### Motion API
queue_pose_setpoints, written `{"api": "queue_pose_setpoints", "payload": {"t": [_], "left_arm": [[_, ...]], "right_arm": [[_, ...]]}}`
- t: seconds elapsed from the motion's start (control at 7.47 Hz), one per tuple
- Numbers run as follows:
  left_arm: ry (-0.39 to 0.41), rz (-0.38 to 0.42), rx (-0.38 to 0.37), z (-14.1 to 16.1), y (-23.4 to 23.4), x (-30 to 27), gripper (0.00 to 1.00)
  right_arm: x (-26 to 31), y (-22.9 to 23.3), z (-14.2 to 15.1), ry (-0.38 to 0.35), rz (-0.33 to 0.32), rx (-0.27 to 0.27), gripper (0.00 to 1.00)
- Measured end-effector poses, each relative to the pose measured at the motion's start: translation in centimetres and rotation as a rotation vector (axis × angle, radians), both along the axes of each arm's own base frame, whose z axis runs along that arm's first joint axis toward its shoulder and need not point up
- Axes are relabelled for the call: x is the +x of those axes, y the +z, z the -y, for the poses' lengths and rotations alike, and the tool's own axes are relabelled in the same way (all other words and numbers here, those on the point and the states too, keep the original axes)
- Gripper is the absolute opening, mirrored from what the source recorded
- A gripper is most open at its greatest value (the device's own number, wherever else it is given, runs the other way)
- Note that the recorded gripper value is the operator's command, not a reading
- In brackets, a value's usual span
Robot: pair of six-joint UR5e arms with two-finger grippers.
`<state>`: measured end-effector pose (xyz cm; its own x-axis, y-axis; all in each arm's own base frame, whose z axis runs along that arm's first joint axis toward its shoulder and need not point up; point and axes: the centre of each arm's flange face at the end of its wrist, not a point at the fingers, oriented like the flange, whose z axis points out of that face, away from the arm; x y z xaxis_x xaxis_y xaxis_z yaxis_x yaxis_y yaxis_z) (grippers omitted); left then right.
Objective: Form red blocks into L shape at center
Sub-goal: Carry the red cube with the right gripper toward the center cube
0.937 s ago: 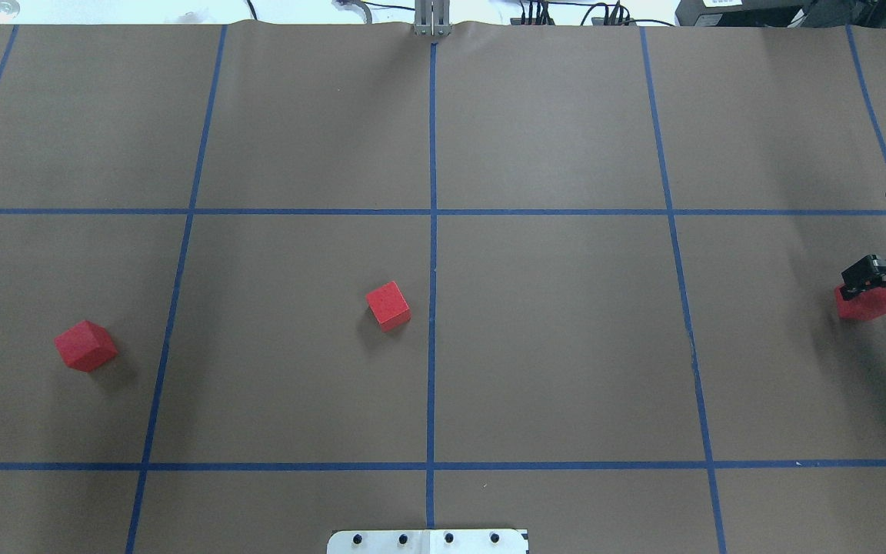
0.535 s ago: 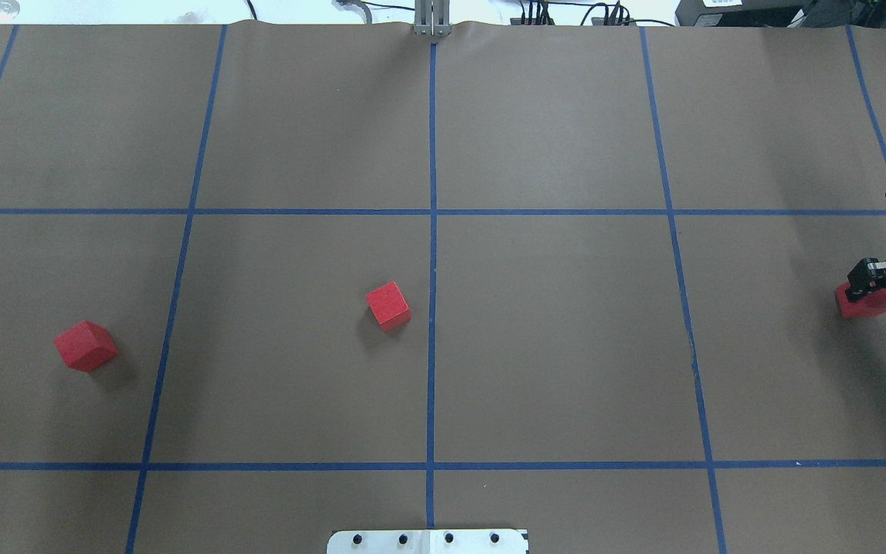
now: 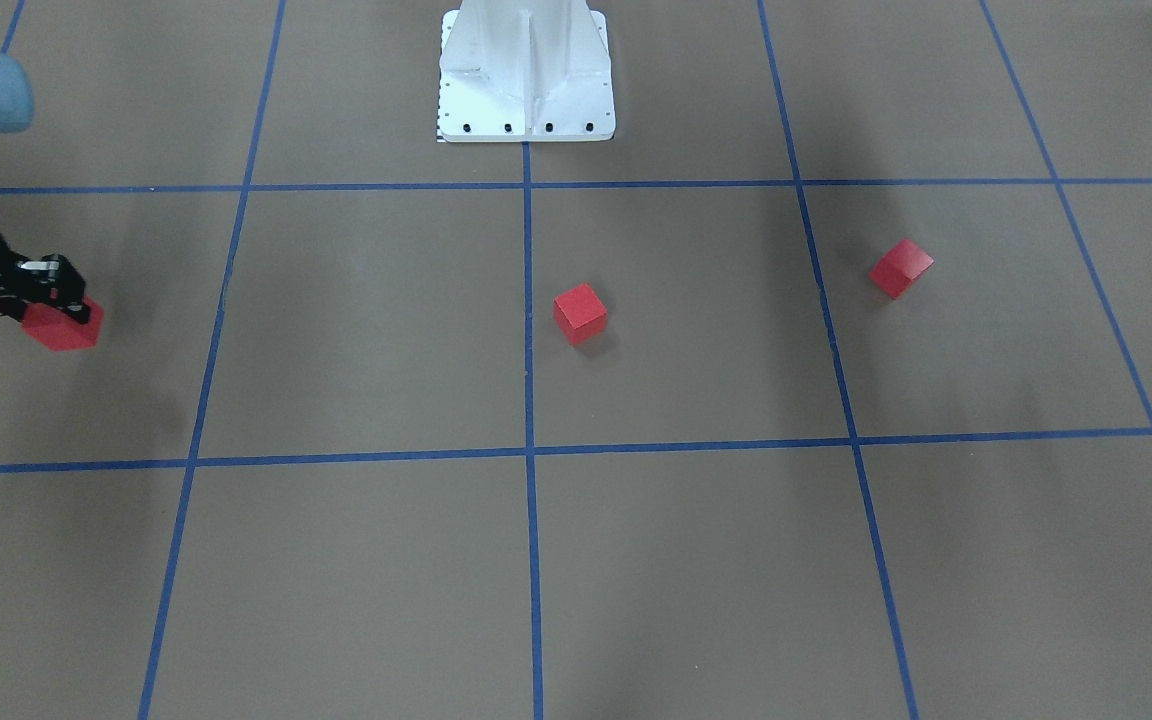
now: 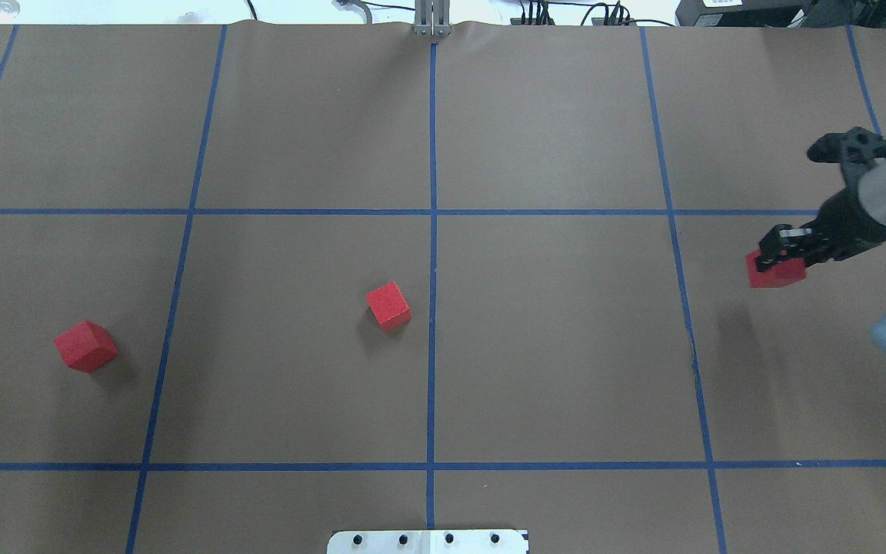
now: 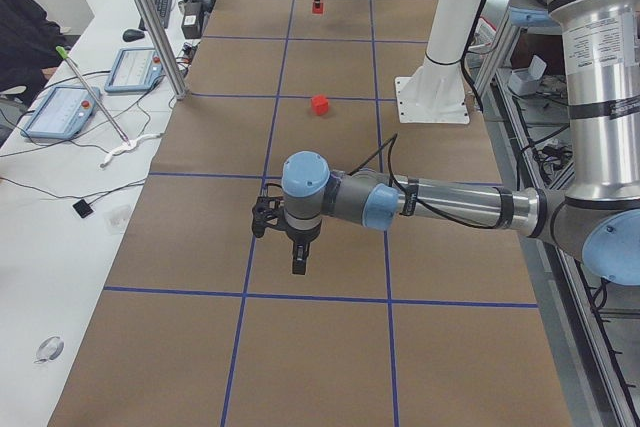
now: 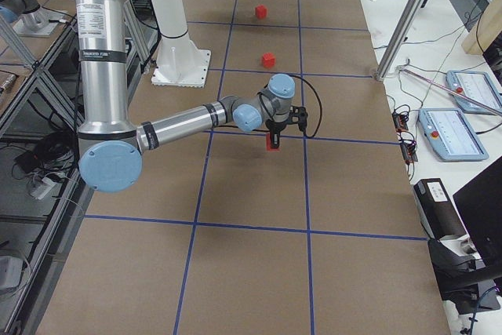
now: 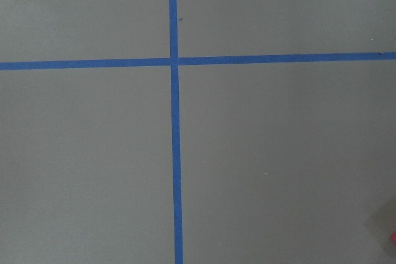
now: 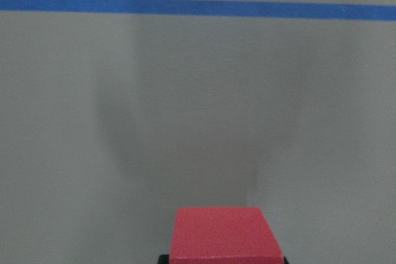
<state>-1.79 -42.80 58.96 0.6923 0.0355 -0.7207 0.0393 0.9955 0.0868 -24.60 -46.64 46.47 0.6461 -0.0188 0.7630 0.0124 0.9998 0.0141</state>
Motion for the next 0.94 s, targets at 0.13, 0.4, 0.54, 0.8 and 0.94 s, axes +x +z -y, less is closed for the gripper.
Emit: {"api": "queue_pose_setpoints", "payload": {"t": [0.13,0.4,0.54,0.8,0.94], "left_arm": [[0.0,-0.001,0.0,0.0,0.0,0.0,1.0],[0.0,-0.001,0.0,0.0,0.0,0.0,1.0],[0.0,-0.001,-0.001,0.0,0.0,0.0,1.0],[0.0,0.0,-0.006,0.1,0.2,0.0,1.0],[0.001,0.0,-0.007,0.1,0.2,0.1,1.0]], "right_arm": [[-5.5,-4.4,-0.5,0.024,0.021,-0.018,0.0],[-16.5,-13.4,-1.8,0.039,0.021,-0.041,0.0],[-21.1,-17.8,-2.1,0.057,0.002,-0.073,0.0],[-27.2,-23.7,-2.8,0.061,-0.005,-0.083,0.0],[-29.0,-25.4,-3.2,0.05,0.0,-0.08,0.0]]}}
